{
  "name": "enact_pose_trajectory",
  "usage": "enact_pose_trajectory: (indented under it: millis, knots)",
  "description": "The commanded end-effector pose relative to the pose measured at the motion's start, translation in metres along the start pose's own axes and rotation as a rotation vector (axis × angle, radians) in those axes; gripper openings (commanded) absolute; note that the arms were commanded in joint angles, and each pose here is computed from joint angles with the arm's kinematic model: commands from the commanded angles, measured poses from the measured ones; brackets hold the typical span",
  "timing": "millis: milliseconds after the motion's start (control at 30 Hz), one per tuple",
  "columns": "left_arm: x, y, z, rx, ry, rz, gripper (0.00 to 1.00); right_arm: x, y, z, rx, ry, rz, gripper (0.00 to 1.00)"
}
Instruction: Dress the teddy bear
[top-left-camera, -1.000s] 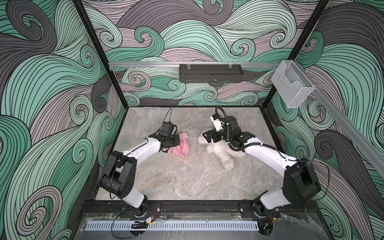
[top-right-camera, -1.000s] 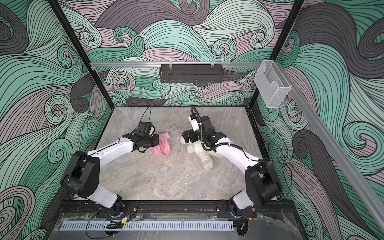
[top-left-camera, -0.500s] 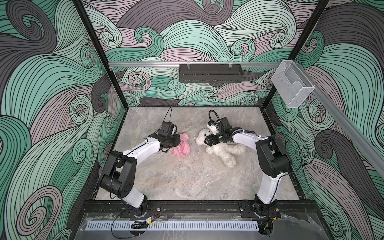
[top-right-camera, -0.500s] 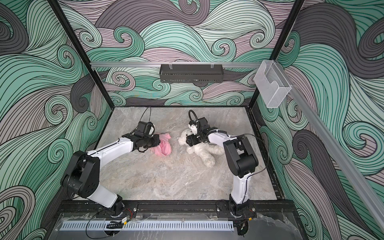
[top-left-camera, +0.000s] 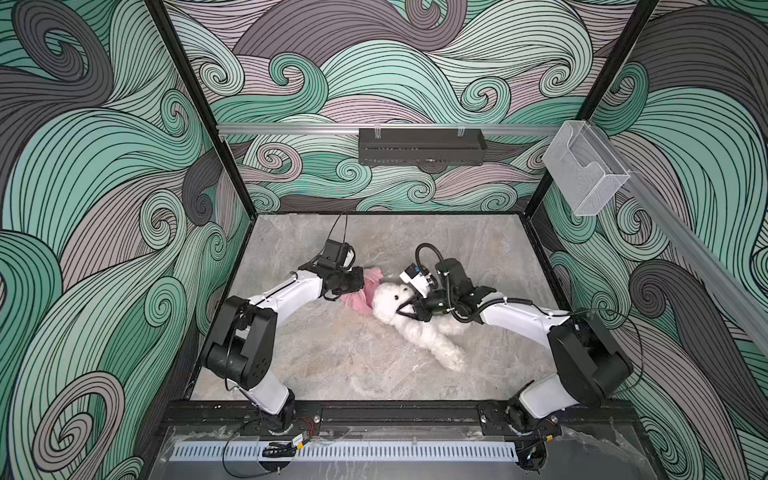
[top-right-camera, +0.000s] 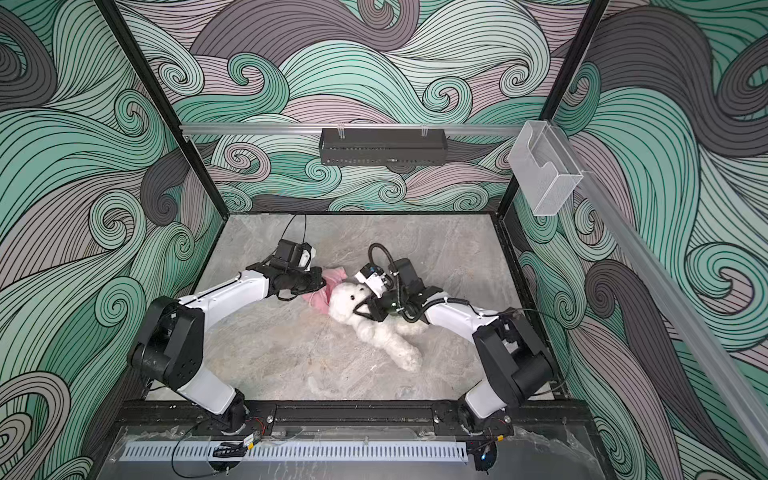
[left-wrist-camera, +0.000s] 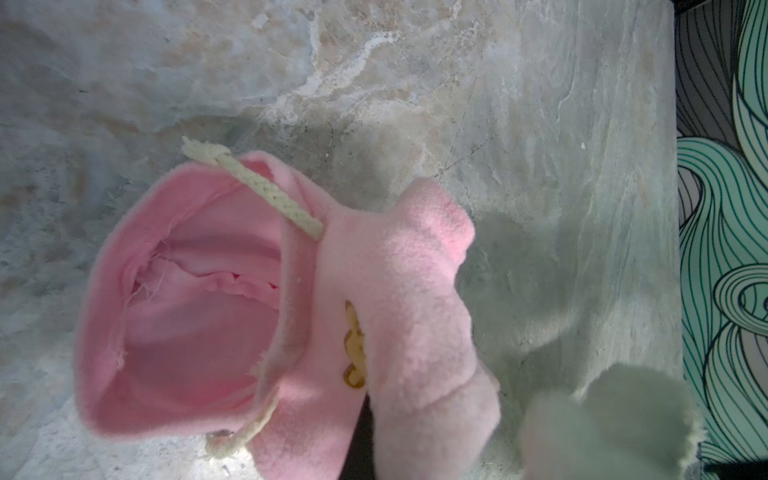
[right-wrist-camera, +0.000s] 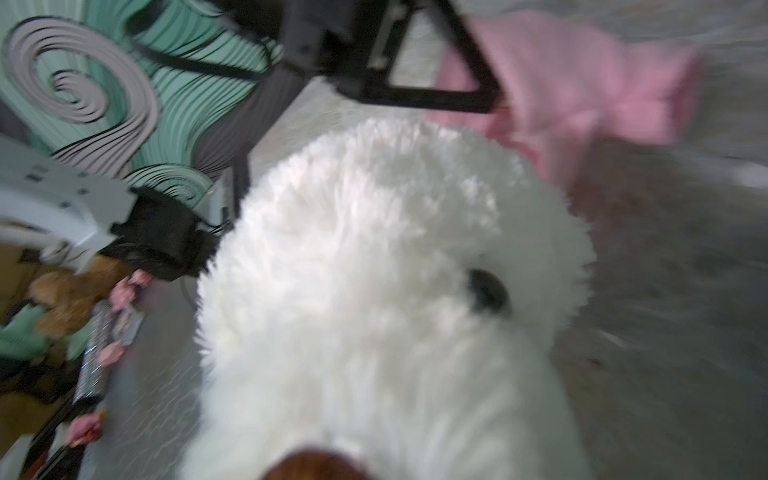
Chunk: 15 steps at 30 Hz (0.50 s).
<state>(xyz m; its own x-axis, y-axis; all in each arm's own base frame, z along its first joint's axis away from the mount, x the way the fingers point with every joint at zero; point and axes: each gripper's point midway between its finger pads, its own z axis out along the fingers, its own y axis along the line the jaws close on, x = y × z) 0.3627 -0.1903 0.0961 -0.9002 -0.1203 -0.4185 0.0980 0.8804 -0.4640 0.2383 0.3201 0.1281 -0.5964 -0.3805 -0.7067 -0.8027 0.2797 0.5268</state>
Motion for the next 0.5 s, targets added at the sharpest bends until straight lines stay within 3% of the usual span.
enact_pose_trajectory:
  millis: [0,133,233,367,467]
  knots:
    - [-0.003,-0.009,-0.008,0.038,0.014,0.093,0.0,-0.01,0.043,0.016,-0.219,0.004,-0.065,0.23]
    - [0.0,-0.013,-0.014,0.057,0.022,0.168,0.0,-0.022,0.023,0.036,-0.212,0.001,-0.053,0.18]
    - [0.004,-0.017,-0.017,0.083,0.024,0.21,0.0,-0.031,-0.011,0.041,-0.125,-0.05,0.014,0.06]
    - [0.01,-0.025,-0.017,0.136,0.044,0.252,0.0,-0.042,-0.035,0.033,-0.108,-0.177,0.115,0.06]
    - [0.013,-0.027,-0.015,0.149,0.056,0.269,0.0,-0.037,-0.045,0.039,-0.089,-0.191,0.18,0.05]
